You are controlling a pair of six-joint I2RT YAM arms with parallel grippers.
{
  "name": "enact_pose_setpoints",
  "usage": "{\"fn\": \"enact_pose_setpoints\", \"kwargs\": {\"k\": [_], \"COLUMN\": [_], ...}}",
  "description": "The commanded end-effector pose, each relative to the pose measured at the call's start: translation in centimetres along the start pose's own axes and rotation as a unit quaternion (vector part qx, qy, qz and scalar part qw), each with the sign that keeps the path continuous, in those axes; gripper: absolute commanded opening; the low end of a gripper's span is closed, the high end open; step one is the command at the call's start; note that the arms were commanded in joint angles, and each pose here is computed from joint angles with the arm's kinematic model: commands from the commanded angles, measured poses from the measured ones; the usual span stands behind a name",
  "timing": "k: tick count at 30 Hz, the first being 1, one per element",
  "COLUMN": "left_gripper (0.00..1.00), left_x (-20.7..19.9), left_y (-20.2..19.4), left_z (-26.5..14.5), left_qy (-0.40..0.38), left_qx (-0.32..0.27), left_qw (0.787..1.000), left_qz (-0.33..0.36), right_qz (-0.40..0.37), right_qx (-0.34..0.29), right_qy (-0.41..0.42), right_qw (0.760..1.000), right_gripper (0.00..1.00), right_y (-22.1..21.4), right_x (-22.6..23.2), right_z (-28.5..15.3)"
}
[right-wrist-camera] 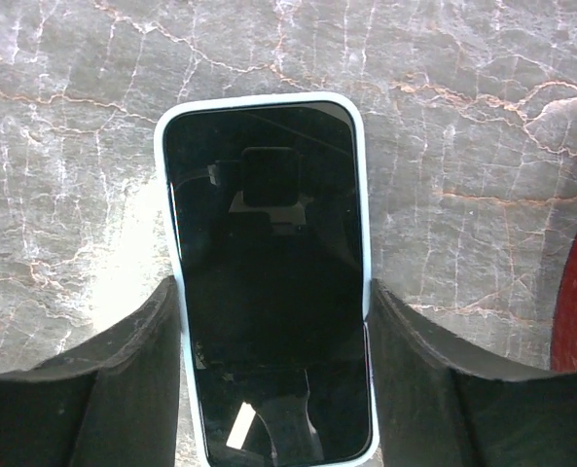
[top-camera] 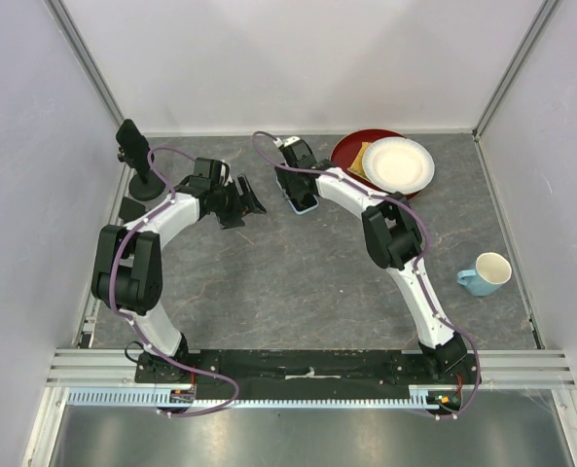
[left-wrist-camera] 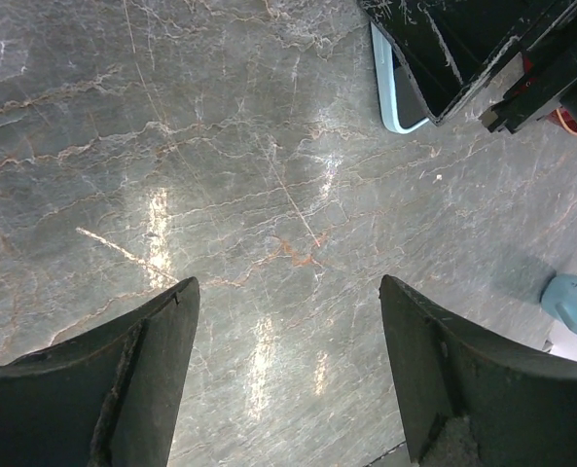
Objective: Place the phone on the phone stand
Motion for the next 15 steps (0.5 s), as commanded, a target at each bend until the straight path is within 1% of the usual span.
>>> {"fn": "enact_pose_setpoints", "kwargs": {"k": [1,2,4,5,6,7,9,12,13,14,15], "left_gripper": [0.8,0.8,0.8,0.79,0.79,0.79,0.79,0.79,0.79,0.79,0.79], "left_x": [-0.9,-1.0,-1.1,-1.1,-1.0,-1.0,-1.0,-1.3,-1.4,-1.9,-2.1], "left_y": [1.3,1.4,1.6,1.9,2.0,2.2,2.4,2.6,2.8,2.6,2.6], "left_z": [-0.4,-0.7,-1.0,-1.3,-1.5,-1.7,-2.1,-2.4,-2.5,-2.7,-2.7], "left_qy": [-0.009,-0.01,-0.008,-0.005,-0.004,-0.005,-0.01,-0.026,-0.034,-0.054,-0.067], "left_qx": [-0.013,-0.018,-0.026,-0.034,-0.039,-0.043,-0.049,-0.053,-0.057,-0.05,-0.048], "left_qw": [1.0,0.999,0.999,0.999,0.999,0.999,0.999,0.998,0.997,0.997,0.996], "left_qz": [0.022,0.025,0.027,0.03,0.03,0.028,0.022,0.023,0.026,0.029,0.03], "right_qz": [-0.023,-0.025,-0.033,-0.036,-0.039,-0.038,-0.039,-0.037,-0.033,-0.033,-0.033], "right_qx": [0.097,0.09,0.078,0.071,0.065,0.045,0.026,-0.021,-0.053,-0.07,-0.066], "right_qy": [0.017,0.027,0.031,0.035,0.038,0.043,0.051,0.064,0.069,0.073,0.079], "right_qw": [0.995,0.995,0.996,0.996,0.996,0.997,0.998,0.997,0.996,0.994,0.994], "right_gripper": [0.49,0.39,0.26,0.14,0.07,0.01,0.0,0.0,0.0,0.0,0.0], "right_y": [-6.0,-5.6,-5.1,-4.8,-4.6,-3.9,-3.4,-2.2,-1.4,-1.0,-2.5], "right_x": [0.1,0.4,0.3,0.4,0.4,0.4,0.5,0.6,0.5,0.6,0.6], "right_z": [2.0,1.7,1.2,1.0,0.7,0.2,-0.5,-2.0,-3.1,-3.7,-3.8]}}
Point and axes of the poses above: each gripper's point midway between its finger pads, its own z axis out along the fingers, its own x axis along the line the jaws close on, y = z × x, the point moved 3 cm from there along -z, back along the fingers, and after that the axes turned 1 degree about z, right-handed, at the moved point
